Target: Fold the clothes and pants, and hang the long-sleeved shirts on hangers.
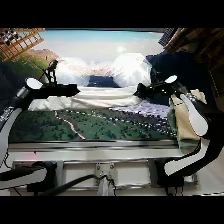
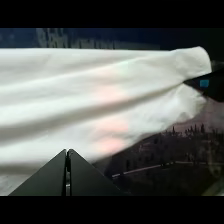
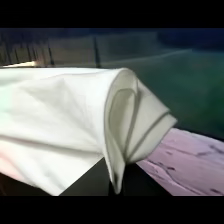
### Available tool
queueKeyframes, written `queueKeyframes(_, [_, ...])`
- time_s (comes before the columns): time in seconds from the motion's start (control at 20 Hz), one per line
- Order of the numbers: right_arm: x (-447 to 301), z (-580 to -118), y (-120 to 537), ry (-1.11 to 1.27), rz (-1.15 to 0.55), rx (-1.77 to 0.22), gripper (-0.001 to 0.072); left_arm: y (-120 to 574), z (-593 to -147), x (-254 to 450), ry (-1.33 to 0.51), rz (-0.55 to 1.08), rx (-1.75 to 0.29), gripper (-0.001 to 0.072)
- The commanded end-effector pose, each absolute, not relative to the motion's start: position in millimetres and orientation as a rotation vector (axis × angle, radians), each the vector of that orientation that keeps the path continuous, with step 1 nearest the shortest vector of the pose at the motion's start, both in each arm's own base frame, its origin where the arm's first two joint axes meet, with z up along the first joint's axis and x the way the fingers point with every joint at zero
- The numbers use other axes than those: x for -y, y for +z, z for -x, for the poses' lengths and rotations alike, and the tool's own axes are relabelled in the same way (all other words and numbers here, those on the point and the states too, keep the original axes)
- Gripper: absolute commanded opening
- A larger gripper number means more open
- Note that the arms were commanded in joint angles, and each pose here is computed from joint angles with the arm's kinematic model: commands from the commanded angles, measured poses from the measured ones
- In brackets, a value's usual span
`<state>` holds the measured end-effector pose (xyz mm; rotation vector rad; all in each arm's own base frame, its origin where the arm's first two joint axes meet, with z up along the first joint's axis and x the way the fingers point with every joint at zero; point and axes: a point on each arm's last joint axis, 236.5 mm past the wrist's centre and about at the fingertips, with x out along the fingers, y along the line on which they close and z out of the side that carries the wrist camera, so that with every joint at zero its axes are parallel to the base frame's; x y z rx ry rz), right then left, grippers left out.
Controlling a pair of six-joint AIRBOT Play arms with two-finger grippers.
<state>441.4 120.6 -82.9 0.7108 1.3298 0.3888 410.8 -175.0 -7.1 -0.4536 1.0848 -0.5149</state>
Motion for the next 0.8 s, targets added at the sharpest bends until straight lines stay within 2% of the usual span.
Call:
queueKeyframes(0.0, [-99.9,-430.8,-62.8,0.42,-0.742,-1.343,0.0017,-13.3,-400.1,194.9,-0.596,0.455,-1.182,0.0003])
queueKeyframes(0.2, [-73.0,-410.5,-31.6,0.46,-0.76,-1.358,0.0017,-17.6,-402.2,247.4,-0.673,0.439,-1.26,0.0002])
queueKeyframes(0.45, [-29.6,-406.4,13.0,0.403,-0.716,-1.256,0.0017,-54.8,-368.4,318.4,-0.752,0.356,-1.483,0.0002])
queueKeyframes(0.65, [4.6,-406.9,55.8,0.389,-0.699,-1.183,0.0016,-68.9,-353.0,367.8,-0.792,0.322,-1.522,0.0001])
queueKeyframes(0.75, [15.7,-410.6,71.1,0.373,-0.686,-1.139,0.0016,-71.4,-362.4,389.3,-0.771,0.348,-1.485,0.0002])
